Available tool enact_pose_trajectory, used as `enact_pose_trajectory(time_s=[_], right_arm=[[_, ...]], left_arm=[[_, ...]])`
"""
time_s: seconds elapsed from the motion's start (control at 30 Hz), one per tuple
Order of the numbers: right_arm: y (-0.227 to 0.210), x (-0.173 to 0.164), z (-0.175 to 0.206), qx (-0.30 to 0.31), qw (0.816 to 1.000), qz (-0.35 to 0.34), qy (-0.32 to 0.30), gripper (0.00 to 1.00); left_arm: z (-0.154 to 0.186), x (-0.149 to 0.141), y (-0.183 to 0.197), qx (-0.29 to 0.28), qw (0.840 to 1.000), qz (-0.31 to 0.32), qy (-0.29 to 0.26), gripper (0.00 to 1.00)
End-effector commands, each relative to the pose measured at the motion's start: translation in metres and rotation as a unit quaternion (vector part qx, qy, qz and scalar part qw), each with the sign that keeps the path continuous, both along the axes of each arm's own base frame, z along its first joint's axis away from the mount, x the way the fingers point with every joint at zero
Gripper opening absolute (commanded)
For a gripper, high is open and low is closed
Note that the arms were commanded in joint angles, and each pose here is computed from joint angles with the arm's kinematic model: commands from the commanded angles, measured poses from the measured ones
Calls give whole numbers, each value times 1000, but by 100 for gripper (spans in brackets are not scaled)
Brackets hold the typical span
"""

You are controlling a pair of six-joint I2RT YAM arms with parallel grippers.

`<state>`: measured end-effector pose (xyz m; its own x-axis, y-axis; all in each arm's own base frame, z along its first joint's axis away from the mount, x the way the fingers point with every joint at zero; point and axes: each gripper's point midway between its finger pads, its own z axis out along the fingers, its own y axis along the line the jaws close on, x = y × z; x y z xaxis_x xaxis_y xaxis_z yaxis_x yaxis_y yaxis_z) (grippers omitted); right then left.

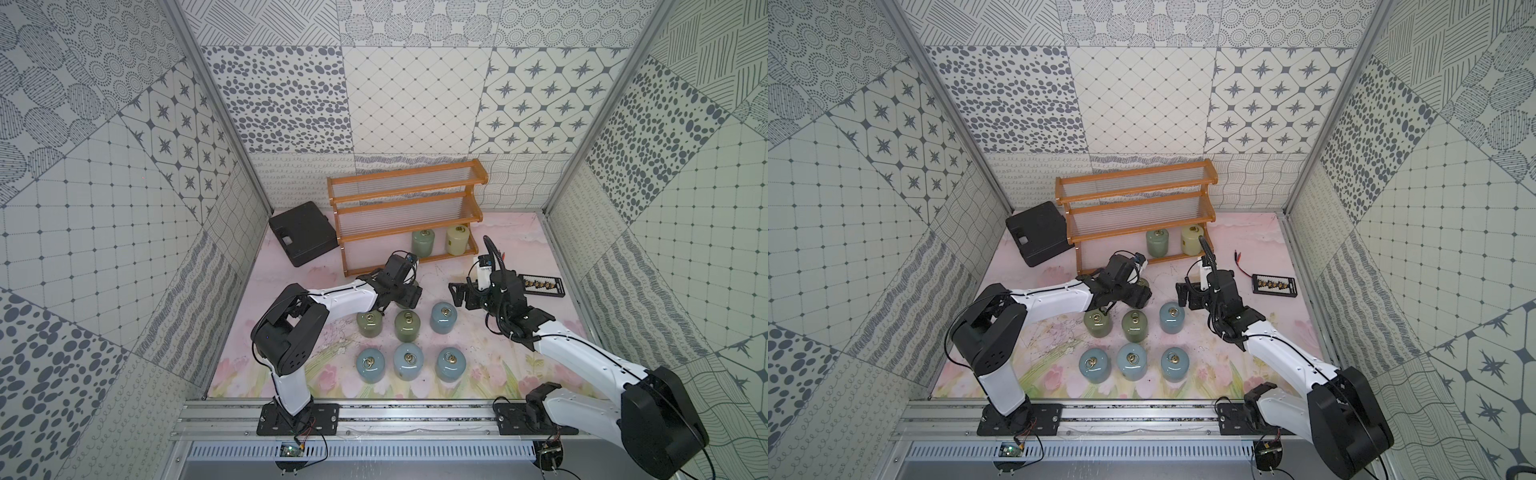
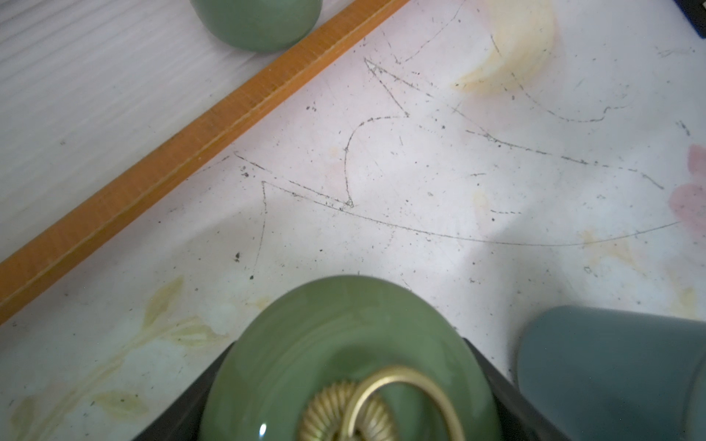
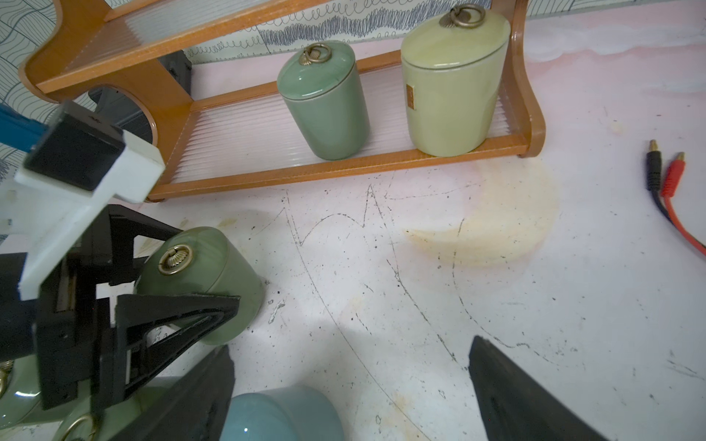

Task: Remove the tea canisters from the shelf
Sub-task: Place the tea canister at the center of the board.

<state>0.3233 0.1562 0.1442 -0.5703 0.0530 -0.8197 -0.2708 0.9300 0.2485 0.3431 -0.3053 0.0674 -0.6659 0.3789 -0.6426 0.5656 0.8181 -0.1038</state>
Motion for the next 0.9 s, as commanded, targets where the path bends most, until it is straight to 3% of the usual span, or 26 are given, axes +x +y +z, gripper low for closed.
enact_pose_trajectory(time_s=[0.0,0.87], right_arm=[[-4,0,7,7,1000,-9,-16,100],[-3,2,7,11,1000,-3,-19,100]], left_arm=[[4,3,-6,-22,1000,7,-14,72],[-8,2,12,7,999,45,-22,82]])
